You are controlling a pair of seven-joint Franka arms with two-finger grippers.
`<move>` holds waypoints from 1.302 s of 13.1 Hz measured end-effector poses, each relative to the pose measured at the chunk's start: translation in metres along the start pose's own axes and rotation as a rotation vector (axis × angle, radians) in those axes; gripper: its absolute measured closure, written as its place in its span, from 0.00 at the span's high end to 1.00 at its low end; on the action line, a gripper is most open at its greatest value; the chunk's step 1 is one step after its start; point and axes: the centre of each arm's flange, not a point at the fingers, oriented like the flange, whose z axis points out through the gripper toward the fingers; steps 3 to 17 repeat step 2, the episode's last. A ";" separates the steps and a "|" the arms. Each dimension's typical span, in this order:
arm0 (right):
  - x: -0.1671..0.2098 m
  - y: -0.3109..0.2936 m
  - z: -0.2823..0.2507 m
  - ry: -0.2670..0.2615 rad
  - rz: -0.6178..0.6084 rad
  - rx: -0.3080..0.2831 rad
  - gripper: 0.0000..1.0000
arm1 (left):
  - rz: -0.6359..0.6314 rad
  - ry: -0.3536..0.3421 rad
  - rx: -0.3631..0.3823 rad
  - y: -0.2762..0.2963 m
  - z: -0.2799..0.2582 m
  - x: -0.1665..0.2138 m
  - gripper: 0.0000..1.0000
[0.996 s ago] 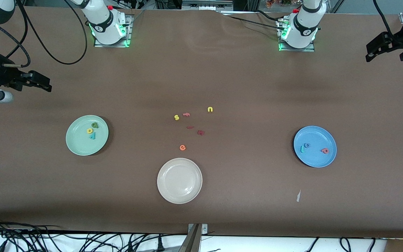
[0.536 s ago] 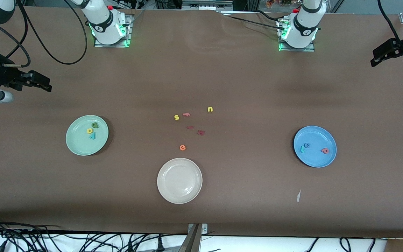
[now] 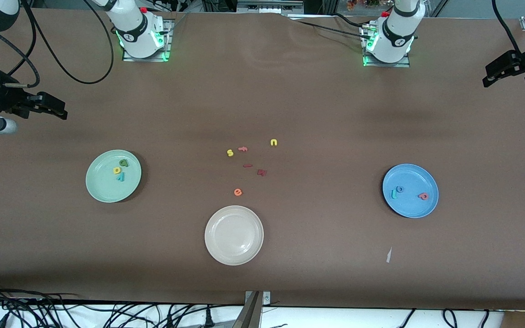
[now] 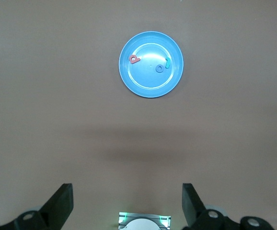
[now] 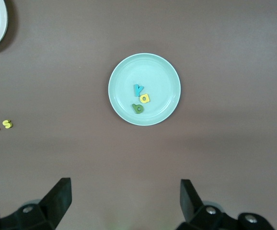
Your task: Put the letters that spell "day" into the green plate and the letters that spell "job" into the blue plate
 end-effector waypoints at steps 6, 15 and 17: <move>0.000 0.000 0.000 0.000 0.000 0.000 1.00 | 0.000 0.000 0.000 0.000 0.000 0.000 1.00; 0.000 0.000 0.000 0.000 0.000 0.000 1.00 | 0.000 0.000 0.000 0.000 0.000 0.000 1.00; 0.000 0.000 0.000 0.000 0.000 0.000 1.00 | 0.000 0.000 0.000 0.000 0.000 0.000 1.00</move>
